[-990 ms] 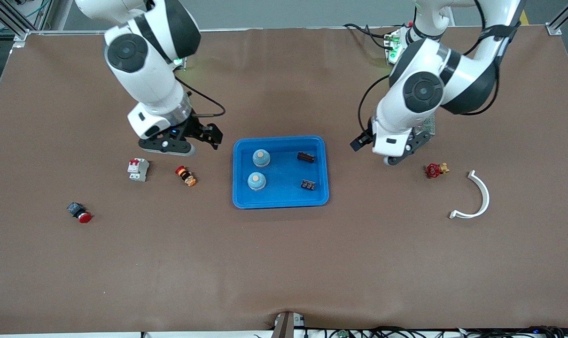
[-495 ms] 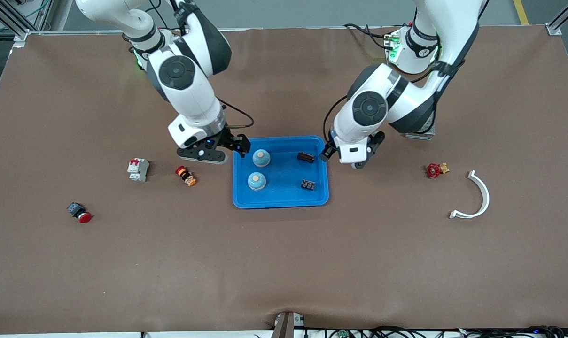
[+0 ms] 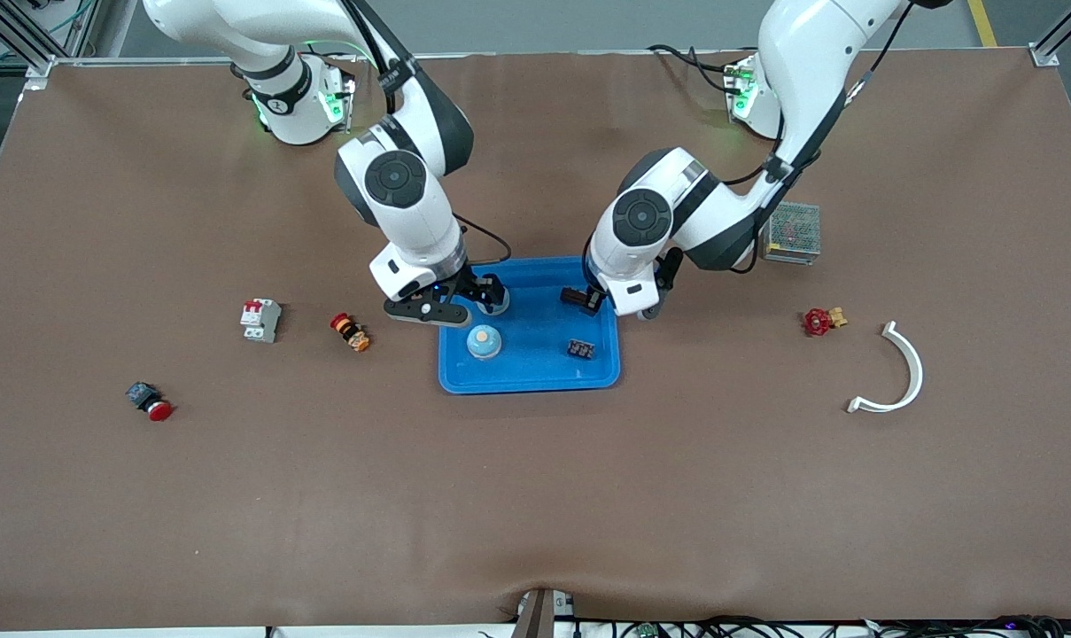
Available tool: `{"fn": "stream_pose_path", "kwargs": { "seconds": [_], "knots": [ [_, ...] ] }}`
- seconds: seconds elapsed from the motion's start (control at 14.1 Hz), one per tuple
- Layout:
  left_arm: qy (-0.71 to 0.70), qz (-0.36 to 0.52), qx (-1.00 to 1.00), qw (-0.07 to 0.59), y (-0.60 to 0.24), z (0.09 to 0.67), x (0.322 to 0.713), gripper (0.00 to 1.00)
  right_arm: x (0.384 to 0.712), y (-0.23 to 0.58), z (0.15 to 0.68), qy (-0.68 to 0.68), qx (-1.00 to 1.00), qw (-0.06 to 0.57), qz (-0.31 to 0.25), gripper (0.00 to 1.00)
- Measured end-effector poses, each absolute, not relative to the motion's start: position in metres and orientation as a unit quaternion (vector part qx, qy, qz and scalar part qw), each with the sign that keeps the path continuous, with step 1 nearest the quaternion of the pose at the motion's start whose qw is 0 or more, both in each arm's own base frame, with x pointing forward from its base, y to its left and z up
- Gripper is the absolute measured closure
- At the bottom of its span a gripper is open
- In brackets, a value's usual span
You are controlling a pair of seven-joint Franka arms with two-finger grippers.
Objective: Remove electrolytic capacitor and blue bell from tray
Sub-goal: 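Grasp a black capacitor with the left gripper while the right gripper grasps a bell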
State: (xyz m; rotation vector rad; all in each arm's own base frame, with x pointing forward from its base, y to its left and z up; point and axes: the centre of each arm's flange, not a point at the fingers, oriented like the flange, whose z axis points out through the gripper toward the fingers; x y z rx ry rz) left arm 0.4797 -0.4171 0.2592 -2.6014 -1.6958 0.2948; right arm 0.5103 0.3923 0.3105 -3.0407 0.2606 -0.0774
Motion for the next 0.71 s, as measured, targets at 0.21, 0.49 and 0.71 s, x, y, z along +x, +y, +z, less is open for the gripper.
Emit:
{"fn": "stream_pose_path", "kwargs": {
  "seconds": [0.21, 0.49, 0.71],
  "knots": [
    [-0.563, 0.098, -0.82, 0.009, -0.422, 0.24, 0.478, 0.26, 0.508, 0.403, 0.276, 0.078, -0.995, 0.046, -0.029, 0.0],
    [-0.582, 0.107, -0.806, 0.01, -0.424, 0.219, 0.477, 0.35, 0.509, 0.409, 0.249, 0.076, -0.995, 0.047, -0.032, 0.0],
    [-0.591, 0.112, -0.799, 0.016, -0.426, 0.211, 0.474, 0.38, 0.516, 0.408, 0.243, 0.075, -0.996, 0.042, -0.036, 0.0]
  ]
}}
